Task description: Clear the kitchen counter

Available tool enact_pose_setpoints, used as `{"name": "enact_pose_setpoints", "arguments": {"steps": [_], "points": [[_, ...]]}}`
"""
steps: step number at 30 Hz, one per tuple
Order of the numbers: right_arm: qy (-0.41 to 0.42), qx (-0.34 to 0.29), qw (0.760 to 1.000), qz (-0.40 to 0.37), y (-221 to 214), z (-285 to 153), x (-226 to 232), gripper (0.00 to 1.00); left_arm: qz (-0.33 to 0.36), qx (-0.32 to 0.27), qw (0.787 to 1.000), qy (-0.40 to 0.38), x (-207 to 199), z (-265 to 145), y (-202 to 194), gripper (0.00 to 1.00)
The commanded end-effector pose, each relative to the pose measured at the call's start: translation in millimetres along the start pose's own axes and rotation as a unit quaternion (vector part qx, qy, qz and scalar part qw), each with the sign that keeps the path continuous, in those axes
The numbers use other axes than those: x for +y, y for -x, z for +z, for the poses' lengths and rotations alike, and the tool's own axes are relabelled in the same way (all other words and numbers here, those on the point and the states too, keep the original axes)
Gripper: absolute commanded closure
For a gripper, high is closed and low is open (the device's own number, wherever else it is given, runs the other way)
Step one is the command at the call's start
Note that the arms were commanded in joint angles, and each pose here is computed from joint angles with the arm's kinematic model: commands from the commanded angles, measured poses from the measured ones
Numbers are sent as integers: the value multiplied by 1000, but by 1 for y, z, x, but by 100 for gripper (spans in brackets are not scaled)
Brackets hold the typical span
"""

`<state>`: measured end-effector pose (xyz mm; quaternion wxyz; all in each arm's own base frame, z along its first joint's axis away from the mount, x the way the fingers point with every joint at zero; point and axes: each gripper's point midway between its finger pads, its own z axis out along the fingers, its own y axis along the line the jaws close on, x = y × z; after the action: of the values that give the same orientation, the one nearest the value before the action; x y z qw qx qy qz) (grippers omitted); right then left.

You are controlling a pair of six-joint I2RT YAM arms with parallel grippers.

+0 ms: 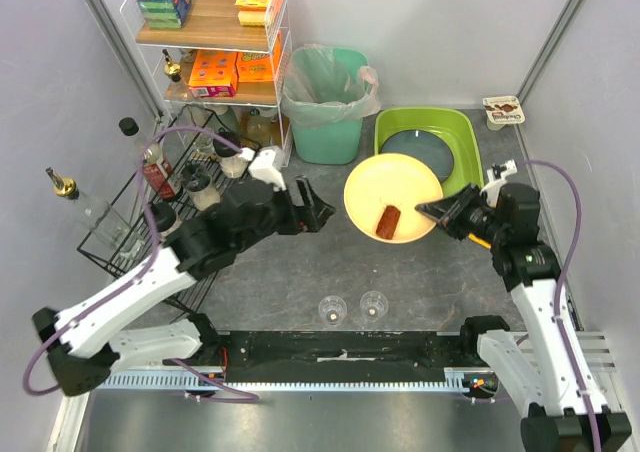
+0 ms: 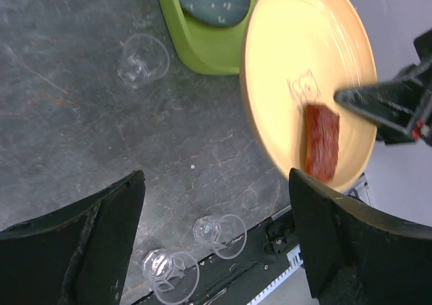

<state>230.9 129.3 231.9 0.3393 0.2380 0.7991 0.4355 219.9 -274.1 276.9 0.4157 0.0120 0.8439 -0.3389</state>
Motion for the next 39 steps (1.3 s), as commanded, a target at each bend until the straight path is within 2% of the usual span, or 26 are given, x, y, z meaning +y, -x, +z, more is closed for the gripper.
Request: {"name": "enact_pose_setpoints", "arguments": {"steps": [1, 5, 9, 17, 26, 33, 39], "points": [[30, -52, 998, -9, 54, 9, 54, 100, 51, -73, 996, 11, 10, -53, 40, 8], [41, -85, 995, -8, 101, 32, 87, 100, 86, -100, 991, 21, 25, -86, 49, 8], [52, -108, 993, 0, 151, 69, 114, 100, 119, -109, 986, 35, 38, -98, 50, 6], [69, -167, 983, -17, 241, 143, 169, 100, 168, -94, 981, 35, 45, -90, 39, 5], [72, -251, 964, -40, 289, 232, 199, 100, 195, -93, 976, 19, 42, -83, 34, 5], [45, -352, 928, -115, 293, 257, 219, 100, 203, -80, 976, 19, 46, -76, 26, 5], [4, -423, 871, -251, 293, 248, 237, 100, 202, -81, 976, 22, 47, -78, 26, 5]]}}
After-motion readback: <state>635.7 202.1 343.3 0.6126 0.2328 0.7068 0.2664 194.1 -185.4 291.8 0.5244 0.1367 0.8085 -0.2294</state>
